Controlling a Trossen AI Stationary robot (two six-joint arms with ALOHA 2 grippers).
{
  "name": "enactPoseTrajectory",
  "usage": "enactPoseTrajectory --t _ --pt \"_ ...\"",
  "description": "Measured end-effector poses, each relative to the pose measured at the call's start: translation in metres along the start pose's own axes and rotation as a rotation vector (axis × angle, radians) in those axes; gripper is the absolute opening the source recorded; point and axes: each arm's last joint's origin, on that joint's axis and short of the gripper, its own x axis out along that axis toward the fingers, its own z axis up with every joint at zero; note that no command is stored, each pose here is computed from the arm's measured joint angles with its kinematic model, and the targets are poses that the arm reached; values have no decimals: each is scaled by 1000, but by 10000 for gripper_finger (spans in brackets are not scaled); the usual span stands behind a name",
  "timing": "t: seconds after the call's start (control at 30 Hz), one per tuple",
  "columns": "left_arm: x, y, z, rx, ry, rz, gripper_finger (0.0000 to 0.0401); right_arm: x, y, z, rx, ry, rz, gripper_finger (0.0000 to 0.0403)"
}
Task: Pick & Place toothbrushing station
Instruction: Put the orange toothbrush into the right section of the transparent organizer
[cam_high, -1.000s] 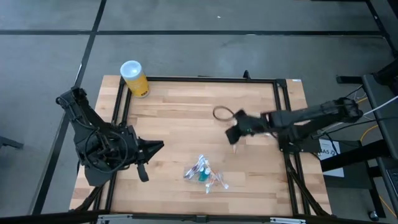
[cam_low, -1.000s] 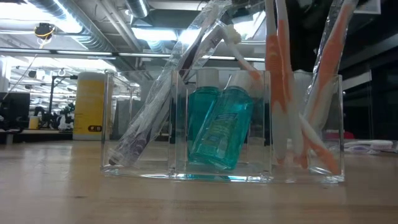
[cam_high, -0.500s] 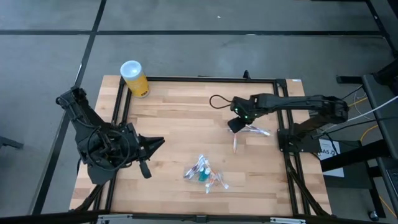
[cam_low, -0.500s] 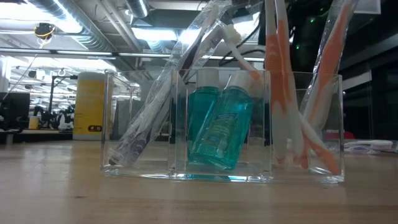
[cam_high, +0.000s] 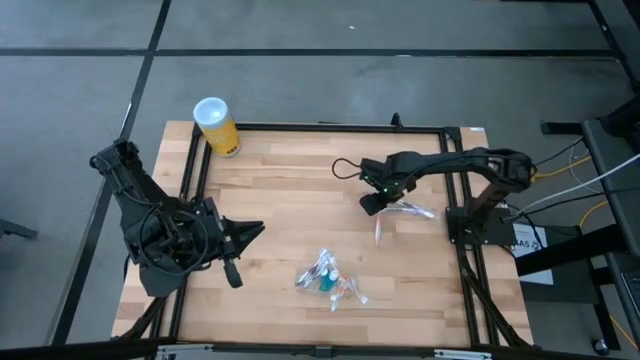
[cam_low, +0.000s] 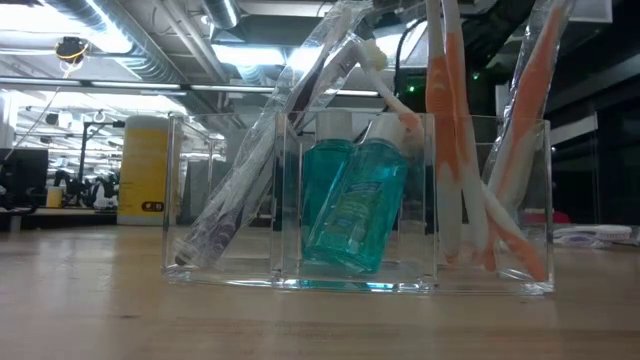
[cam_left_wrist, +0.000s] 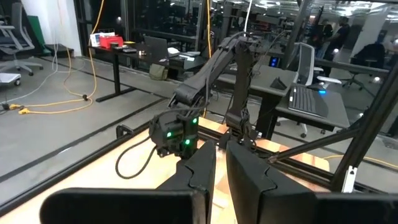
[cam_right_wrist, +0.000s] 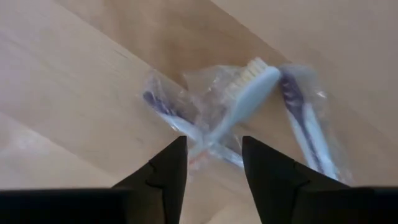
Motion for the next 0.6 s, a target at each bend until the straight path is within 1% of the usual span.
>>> enactPoseTrajectory --t 0.1,0.2,0.27,0.3,0.37,0.4,0.43,0.53,0.6 --pt "-2 -1 0 1 1 -9 33 9 3 5 -21 3 15 151" --pt "-4 -1 0 0 2 -14 33 14 7 10 -32 -34 41 137" --pt "-5 -2 0 -7 1 -19 33 15 9 13 -35 -63 49 113" --pt "-5 -1 0 -8 1 -21 33 15 9 14 -36 -77 46 95" --pt "-6 -1 1 -14 0 -23 33 15 10 14 -56 -90 47 45" --pt "-6 -1 2 -15 0 -25 33 13 11 13 -81 -98 50 24" --pt "-7 0 2 -16 1 -27 33 10 13 11 -102 -112 51 16" --pt "-7 1 4 -22 -1 -27 33 -4 19 4 -131 -183 57 12" --pt "-7 1 4 -19 -1 -27 33 -18 25 -5 -147 -249 75 7"
